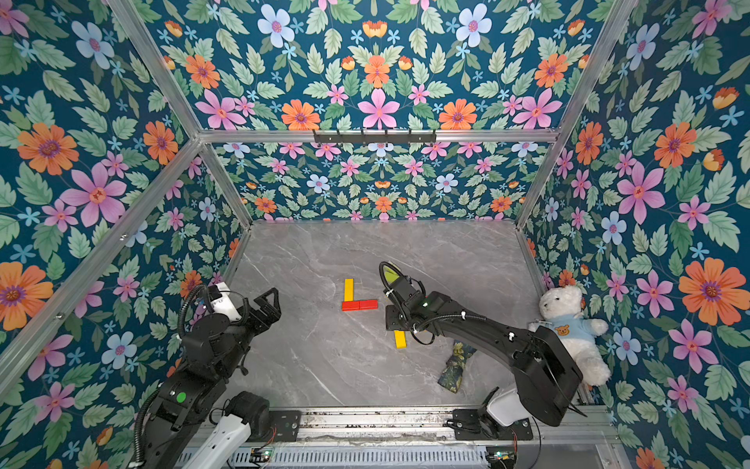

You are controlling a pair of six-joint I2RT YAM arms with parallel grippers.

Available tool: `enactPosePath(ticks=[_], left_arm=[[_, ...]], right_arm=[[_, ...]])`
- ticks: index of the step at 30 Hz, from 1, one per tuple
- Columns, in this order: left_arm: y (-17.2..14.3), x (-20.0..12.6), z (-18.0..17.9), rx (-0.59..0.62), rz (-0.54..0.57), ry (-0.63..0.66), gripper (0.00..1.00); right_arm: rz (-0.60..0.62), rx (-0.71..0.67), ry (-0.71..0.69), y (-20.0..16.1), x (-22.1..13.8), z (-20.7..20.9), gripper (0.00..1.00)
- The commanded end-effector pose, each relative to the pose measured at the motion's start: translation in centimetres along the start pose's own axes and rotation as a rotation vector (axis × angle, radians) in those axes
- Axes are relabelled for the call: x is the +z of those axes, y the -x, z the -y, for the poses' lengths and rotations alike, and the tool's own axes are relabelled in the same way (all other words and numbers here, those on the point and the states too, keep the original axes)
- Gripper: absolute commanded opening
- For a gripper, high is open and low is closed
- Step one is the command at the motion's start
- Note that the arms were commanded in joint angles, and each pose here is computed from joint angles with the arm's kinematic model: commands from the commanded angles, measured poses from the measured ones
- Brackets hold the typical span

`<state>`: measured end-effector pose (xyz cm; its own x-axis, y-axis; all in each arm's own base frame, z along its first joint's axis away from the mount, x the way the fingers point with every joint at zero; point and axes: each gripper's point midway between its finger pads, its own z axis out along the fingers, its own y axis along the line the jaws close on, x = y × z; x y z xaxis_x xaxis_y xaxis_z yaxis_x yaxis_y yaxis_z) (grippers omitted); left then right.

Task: Assemble the letter h with building blocks
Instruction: Pick up the building block from the center of the board.

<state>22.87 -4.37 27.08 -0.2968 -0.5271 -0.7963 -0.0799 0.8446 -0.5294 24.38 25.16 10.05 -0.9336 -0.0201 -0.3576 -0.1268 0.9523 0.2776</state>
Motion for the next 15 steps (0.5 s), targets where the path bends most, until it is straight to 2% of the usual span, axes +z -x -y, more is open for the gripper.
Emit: enactPosePath(ticks=[1, 7, 15], left_arm=[[0.5, 0.0, 0.5, 0.005, 0.014, -0.016, 1.0], [0.2, 0.2, 0.4, 0.005, 0.008, -0.015, 1.0], [0.2, 0.1, 0.5, 0.003, 0.006, -0.021, 1.0]], right_arm=[[-0.071, -0.022, -0.079, -2.3, 0.7, 1.1, 0.6], [-0.104, -0.018, -0.088, -3.4, 3.1, 0.5, 0.58], [-0.102, -0.009, -0.181, -3.1, 5.2, 1.8, 0.52]])
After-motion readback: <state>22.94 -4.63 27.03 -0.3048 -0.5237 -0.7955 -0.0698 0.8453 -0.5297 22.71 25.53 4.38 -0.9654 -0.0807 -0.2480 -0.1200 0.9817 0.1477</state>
